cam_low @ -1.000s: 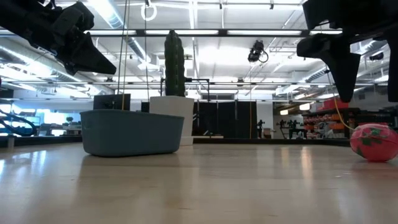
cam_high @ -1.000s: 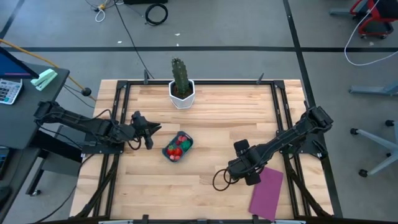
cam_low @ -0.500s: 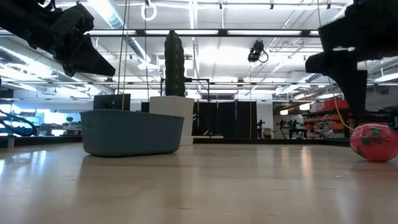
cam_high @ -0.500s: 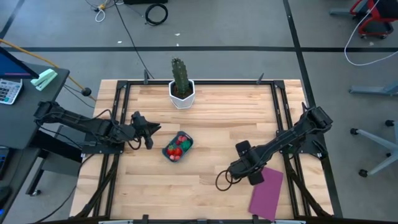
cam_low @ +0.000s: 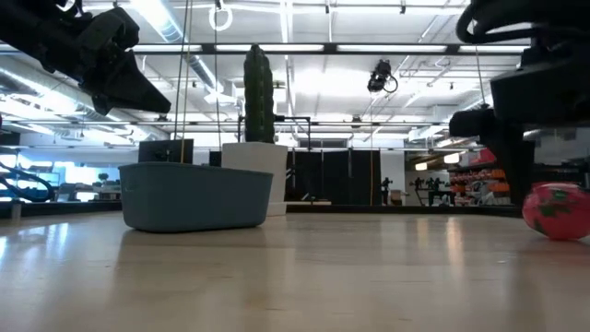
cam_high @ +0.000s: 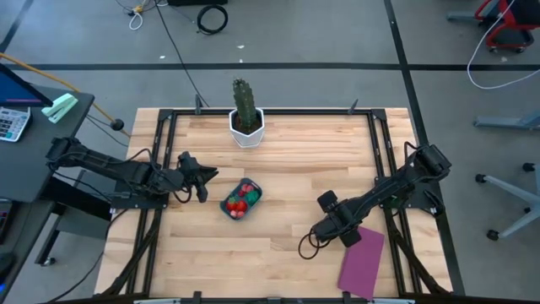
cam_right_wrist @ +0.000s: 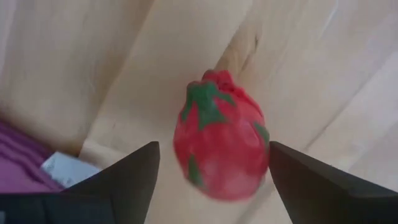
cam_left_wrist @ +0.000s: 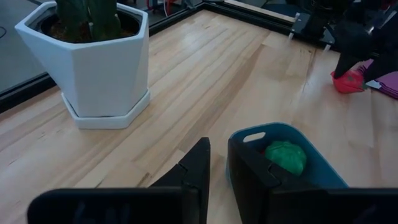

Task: Pick and placing Produce into tupperware
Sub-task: Put the red dragon fruit into the blue bin, then return to Home Position

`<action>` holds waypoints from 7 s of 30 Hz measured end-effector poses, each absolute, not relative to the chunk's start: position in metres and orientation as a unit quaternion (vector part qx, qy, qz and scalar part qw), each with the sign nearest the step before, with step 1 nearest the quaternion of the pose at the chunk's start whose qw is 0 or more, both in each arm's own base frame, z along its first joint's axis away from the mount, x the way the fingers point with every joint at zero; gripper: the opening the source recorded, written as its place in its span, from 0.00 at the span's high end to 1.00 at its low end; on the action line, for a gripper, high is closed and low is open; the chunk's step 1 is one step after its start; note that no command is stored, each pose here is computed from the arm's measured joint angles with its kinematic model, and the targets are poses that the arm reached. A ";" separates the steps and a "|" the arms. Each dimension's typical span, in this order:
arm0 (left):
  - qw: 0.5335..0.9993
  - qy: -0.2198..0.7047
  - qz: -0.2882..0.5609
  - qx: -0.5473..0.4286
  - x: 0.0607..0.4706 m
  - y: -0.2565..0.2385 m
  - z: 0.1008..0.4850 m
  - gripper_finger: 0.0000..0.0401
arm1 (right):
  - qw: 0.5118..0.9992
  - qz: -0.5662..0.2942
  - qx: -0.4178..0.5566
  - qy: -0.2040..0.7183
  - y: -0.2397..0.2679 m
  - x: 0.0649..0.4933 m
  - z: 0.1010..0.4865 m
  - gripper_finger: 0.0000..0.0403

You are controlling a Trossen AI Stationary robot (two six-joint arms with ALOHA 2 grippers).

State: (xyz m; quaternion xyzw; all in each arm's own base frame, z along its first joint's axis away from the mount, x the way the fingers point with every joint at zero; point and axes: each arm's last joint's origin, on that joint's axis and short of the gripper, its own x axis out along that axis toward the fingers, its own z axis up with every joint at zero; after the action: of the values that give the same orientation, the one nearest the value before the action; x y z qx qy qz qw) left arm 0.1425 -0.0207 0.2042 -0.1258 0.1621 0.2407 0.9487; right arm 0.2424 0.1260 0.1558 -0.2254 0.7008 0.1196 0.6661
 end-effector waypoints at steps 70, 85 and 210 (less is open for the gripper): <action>0.940 0.151 0.277 -0.128 0.145 -0.009 0.206 0.84 | 0.970 -0.005 -0.030 0.241 0.023 0.450 0.184 0.43; 0.936 0.164 0.284 -0.126 0.143 -0.008 0.203 0.84 | 0.945 -0.001 -0.033 0.326 0.025 0.474 0.163 0.40; 0.991 -0.067 0.032 -0.109 0.105 -0.023 0.181 0.86 | 1.000 0.021 -0.013 0.006 0.019 0.100 0.166 0.36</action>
State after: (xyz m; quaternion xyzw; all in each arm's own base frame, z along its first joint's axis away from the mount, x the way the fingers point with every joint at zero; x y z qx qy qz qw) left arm 0.1050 -0.0232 0.1810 -0.1093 -0.0673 0.0324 0.9912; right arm 0.0998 0.0193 0.1659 -0.0129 0.0064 0.0207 0.9997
